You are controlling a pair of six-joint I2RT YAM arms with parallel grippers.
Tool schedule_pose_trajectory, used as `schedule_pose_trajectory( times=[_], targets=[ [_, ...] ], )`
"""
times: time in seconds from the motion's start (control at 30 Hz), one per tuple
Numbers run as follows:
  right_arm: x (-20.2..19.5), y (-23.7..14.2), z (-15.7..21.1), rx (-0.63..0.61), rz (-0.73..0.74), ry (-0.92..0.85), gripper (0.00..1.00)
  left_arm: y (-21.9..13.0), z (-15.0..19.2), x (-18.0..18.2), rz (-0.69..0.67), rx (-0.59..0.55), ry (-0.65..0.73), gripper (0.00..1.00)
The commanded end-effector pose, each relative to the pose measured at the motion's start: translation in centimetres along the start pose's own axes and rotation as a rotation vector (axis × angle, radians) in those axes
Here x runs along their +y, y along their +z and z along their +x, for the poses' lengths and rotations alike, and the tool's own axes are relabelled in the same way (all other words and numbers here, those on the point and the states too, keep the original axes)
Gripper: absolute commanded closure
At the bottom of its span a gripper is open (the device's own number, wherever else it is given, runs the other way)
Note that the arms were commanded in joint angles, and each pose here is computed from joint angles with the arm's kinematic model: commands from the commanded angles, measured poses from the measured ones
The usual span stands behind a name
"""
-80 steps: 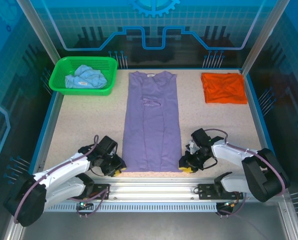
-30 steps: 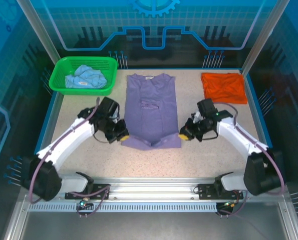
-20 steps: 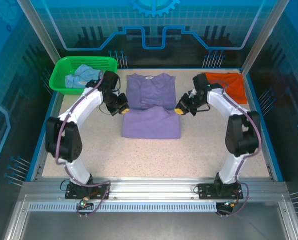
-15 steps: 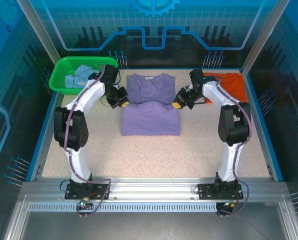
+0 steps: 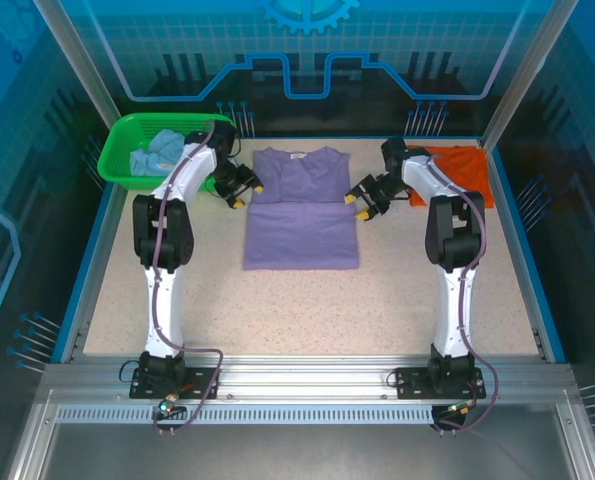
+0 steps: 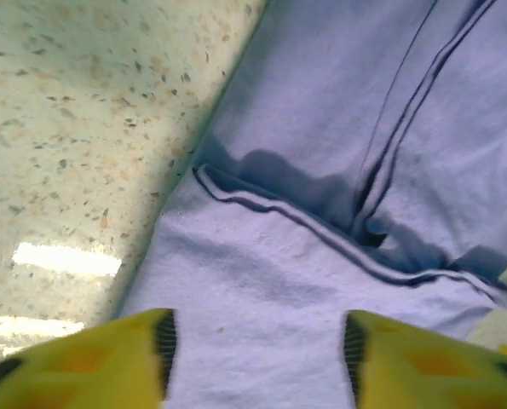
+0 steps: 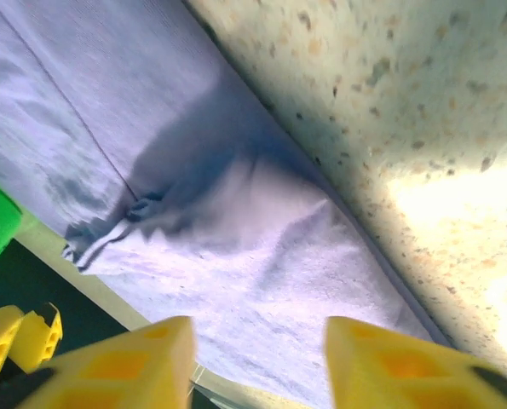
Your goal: Fold and stack the t-shirts
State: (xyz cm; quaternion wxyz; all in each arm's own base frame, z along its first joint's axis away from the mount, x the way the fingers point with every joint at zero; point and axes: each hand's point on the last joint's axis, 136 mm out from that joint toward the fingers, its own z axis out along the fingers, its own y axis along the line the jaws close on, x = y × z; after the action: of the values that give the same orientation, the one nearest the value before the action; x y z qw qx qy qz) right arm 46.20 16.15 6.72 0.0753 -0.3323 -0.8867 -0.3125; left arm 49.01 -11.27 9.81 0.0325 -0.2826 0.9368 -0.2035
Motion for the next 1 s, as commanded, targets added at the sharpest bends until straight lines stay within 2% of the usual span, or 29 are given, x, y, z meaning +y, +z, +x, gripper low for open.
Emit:
schedule_pose_trajectory(
  times=[0.0, 0.1, 0.2, 0.33, 0.47, 0.6, 0.7, 0.83, 0.97],
  targets=[
    [1.4, -4.2, 0.4, -0.063, -0.053, -0.022, 0.50, -4.9, -0.7, -0.7, 0.022, -0.071, 0.032, 0.32],
    [1.5, -6.3, 2.8, -0.128, -0.071, -0.072, 0.49, -7.9, 0.9, -1.6, 0.055, -0.125, 0.062, 0.32],
    [1.9, -5.3, 7.1, -0.103, -0.097, -0.169, 0.55, -8.4, 4.8, -2.9, 0.122, -0.120, 0.111, 0.38],
    [0.8, -1.2, 11.4, -0.022, -0.076, -0.261, 0.65, -5.0, 10.5, -4.3, 0.211, -0.027, 0.152, 0.56],
    [-2.1, 3.3, 12.5, 0.022, -0.025, -0.248, 0.68, 0.7, 14.7, -3.1, 0.171, 0.097, 0.177, 0.60],
    [-5.7, 6.8, 12.9, 0.071, 0.069, -0.223, 0.70, 5.8, 16.8, 1.5, 0.040, 0.159, 0.197, 0.63],
    [-8.8, 8.0, 13.7, 0.096, 0.137, -0.219, 0.71, 7.6, 18.9, 6.1, -0.052, 0.202, 0.192, 0.63],
    [-12.8, 8.0, 16.4, 0.118, 0.183, -0.231, 0.70, 6.9, 22.3, 11.0, -0.122, 0.242, 0.188, 0.61],
    [-17.0, 7.0, 20.2, 0.138, 0.233, -0.266, 0.66, 4.7, 26.3, 15.0, -0.152, 0.269, 0.178, 0.58]
  ],
)
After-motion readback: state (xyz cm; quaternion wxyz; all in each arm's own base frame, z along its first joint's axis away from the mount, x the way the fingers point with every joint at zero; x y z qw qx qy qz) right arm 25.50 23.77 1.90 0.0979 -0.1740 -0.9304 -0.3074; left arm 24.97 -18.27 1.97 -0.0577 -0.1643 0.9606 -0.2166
